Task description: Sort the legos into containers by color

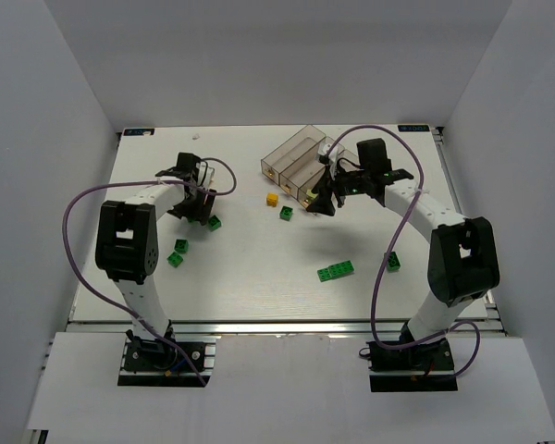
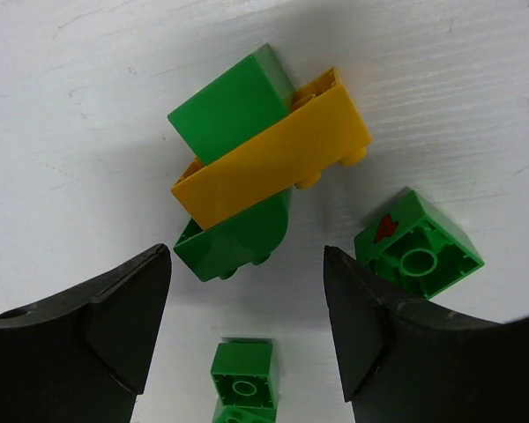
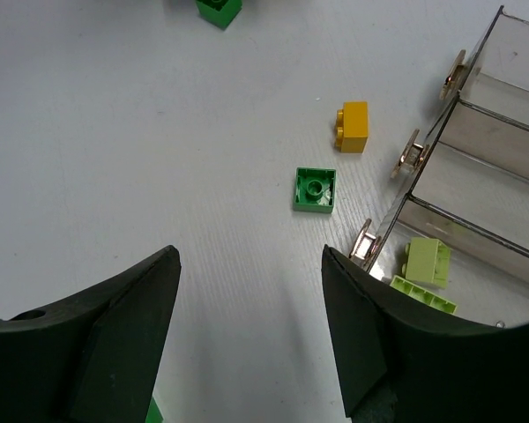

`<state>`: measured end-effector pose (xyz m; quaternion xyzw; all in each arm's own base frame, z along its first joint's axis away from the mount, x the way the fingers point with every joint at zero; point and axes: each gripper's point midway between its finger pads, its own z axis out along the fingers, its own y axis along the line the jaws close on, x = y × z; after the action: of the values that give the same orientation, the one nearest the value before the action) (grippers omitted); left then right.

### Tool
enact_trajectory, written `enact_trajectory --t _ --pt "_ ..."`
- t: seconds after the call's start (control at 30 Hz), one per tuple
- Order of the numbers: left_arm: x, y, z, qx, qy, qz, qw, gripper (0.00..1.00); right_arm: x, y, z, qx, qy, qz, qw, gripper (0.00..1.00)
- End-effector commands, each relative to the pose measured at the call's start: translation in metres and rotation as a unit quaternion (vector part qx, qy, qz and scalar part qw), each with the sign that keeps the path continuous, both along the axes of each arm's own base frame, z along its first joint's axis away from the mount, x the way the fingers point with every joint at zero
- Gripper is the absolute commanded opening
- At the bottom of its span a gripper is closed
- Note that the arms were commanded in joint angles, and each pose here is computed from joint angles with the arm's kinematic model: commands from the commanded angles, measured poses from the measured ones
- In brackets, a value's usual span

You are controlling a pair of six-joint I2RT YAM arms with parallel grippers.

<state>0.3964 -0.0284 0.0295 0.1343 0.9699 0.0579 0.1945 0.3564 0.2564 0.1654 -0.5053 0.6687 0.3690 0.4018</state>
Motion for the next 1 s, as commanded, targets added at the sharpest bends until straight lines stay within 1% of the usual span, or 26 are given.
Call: enact_trajectory --t 0.0,0.23,0.43,0.6,0.7,0.73,0.97 --pt "0.014 0.002 0.016 0.007 -0.030 -0.034 0.999 0.79 0.003 0.003 0.009 0.004 -0.011 0.004 1.000 0.70" --pt "0.020 0.002 0.011 0.013 -0.032 -0.055 0.998 0.78 0.004 0.003 0.009 0.001 -0.010 0.002 1.000 0.71" --pt "0.010 -0.011 -0.003 -0.026 -0.021 -0.068 0.997 0.69 0.005 0.003 0.009 0.000 -0.010 0.001 1.000 0.71" --pt "0.011 -0.014 -0.007 -0.037 -0.032 -0.061 0.997 0.66 0.005 0.003 0.010 0.000 -0.011 0.000 1.000 0.71" --pt "0.010 -0.015 -0.008 -0.038 -0.030 -0.058 0.997 0.60 0.004 0.003 0.009 0.000 -0.007 0.001 1.000 0.71" --pt "0.010 -0.021 -0.006 -0.053 -0.030 -0.065 0.996 0.59 0.004 0.003 0.009 0.000 -0.008 0.002 1.000 0.71" --pt "0.005 -0.022 -0.003 -0.064 -0.047 -0.052 0.995 0.53 0.003 0.003 0.009 0.003 -0.008 0.002 1.000 0.70"
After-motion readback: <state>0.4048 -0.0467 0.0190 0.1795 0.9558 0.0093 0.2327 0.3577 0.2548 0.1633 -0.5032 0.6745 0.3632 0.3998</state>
